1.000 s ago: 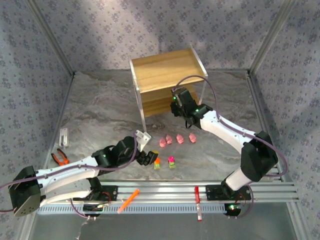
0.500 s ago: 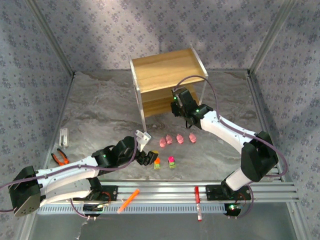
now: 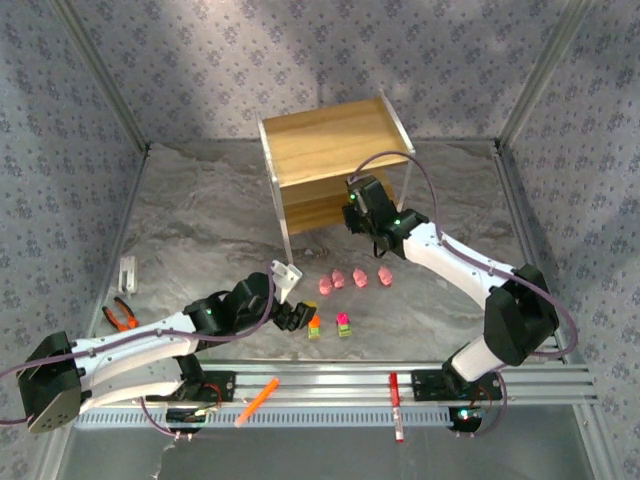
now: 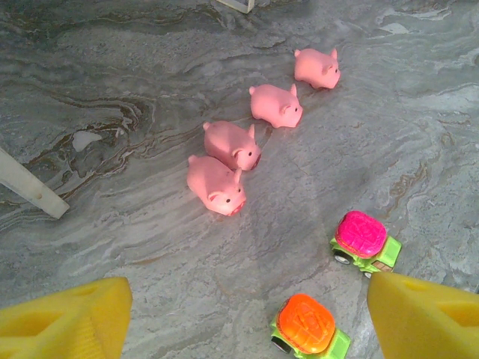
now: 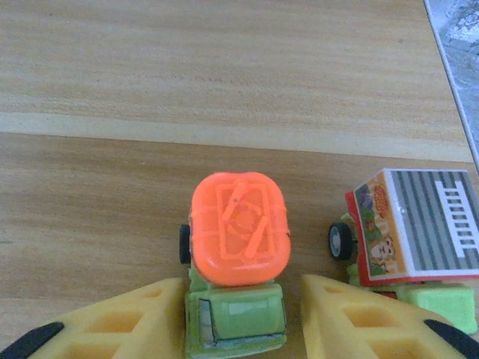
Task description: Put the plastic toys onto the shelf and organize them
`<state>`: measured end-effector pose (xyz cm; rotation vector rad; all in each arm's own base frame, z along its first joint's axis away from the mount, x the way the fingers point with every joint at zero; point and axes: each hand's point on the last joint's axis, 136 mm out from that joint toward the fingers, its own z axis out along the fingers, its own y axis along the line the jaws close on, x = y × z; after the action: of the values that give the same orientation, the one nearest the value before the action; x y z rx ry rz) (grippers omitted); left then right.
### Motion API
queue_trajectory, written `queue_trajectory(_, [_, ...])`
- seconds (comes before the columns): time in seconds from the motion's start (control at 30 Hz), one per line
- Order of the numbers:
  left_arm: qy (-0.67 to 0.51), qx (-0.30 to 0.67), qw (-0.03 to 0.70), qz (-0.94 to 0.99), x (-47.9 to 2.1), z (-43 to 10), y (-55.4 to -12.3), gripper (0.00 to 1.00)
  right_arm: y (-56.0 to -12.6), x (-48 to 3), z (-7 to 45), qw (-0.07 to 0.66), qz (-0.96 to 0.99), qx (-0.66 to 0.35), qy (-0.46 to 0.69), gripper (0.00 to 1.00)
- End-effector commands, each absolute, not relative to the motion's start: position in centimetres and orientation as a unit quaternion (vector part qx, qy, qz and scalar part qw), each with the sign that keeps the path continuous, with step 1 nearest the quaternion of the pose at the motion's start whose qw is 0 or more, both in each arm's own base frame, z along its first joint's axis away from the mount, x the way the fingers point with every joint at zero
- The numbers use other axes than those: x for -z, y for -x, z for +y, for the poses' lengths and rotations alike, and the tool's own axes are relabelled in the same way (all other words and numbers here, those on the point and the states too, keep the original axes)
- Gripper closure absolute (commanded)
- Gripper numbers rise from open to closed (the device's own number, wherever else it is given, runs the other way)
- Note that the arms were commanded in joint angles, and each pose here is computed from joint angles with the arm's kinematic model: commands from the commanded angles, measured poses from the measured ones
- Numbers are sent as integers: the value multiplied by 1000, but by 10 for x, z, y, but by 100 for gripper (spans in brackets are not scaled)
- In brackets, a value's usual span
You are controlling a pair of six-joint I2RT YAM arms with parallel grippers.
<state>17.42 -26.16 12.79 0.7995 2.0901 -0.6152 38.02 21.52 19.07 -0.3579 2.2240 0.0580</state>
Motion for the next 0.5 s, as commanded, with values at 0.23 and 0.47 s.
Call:
queue_trajectory(0.23, [-318,236,405,824,-129,-260,-174,18,-364,-191,200,420,896,-2,144,50])
queue_trajectory(0.47, [-318,237,405,824,-129,-259,-174,18,-357,-197,200,426,893,-3,145,47])
